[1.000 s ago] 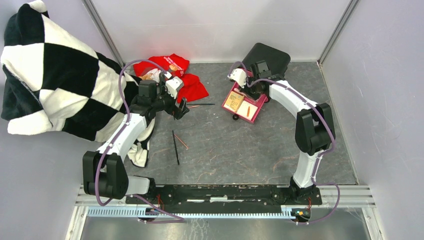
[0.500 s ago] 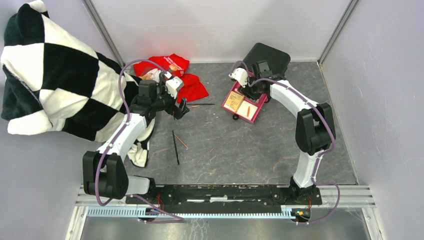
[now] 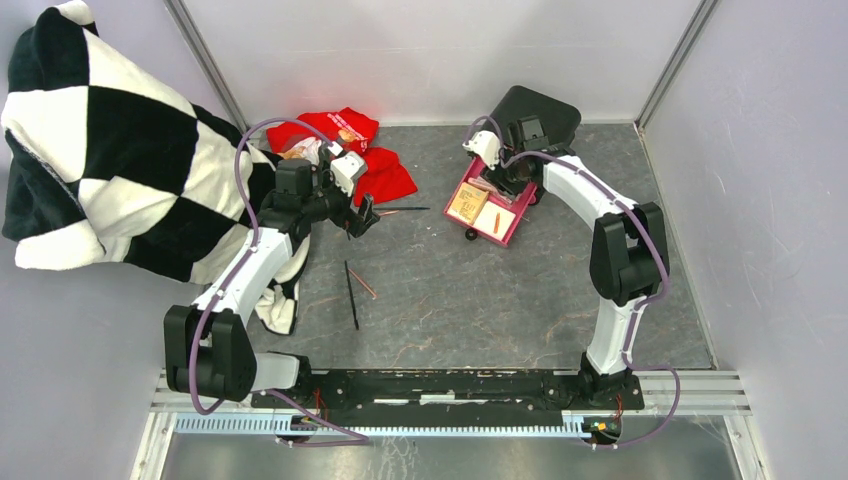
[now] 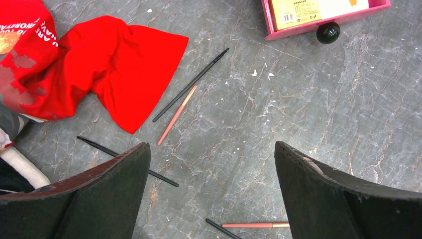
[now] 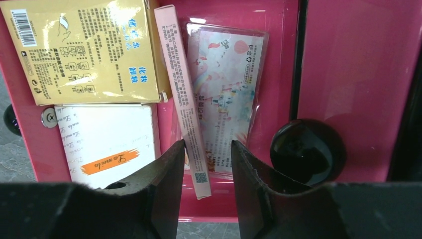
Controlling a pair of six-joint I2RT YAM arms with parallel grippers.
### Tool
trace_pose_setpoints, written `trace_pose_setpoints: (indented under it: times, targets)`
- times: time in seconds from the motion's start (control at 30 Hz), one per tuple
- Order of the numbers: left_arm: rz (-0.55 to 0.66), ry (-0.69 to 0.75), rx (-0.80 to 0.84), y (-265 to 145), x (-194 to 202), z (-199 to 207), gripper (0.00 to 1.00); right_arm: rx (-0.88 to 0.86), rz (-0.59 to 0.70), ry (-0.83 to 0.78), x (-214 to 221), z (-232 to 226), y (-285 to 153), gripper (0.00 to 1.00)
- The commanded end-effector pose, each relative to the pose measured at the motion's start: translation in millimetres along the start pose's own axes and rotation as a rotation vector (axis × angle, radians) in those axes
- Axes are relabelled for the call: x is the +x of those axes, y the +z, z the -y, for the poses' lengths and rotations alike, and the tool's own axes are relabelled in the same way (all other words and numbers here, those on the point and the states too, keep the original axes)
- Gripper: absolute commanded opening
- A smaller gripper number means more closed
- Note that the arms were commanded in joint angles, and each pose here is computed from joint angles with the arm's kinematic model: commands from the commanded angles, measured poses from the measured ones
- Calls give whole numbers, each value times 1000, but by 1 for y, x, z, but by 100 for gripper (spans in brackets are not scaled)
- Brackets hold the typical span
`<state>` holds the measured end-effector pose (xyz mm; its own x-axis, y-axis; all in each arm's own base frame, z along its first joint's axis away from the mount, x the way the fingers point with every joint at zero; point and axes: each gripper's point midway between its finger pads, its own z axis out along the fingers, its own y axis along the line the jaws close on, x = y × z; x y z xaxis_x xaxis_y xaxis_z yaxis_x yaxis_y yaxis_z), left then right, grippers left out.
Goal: Organize the makeup
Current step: Place the makeup in the drawer.
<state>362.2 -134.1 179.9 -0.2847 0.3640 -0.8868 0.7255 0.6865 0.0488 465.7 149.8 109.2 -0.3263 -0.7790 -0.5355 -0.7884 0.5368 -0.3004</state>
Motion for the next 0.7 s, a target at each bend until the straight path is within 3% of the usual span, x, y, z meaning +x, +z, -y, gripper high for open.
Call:
trace_pose_setpoints:
  times: [0.0, 0.13, 0.43, 0.67]
  targets:
    - [64, 51, 3, -7, -19, 1, 100, 44, 18, 16, -8, 18, -6, 45]
    - [69, 53, 1, -7, -20, 1, 100, 44, 26, 24, -10, 22, -6, 43]
    - [71, 53, 1, -7, -21, 2, 100, 17, 24, 43, -7, 23, -3, 22]
    - [74, 51, 8, -7, -21, 3, 100, -1, 34, 80, -6, 25, -6, 16]
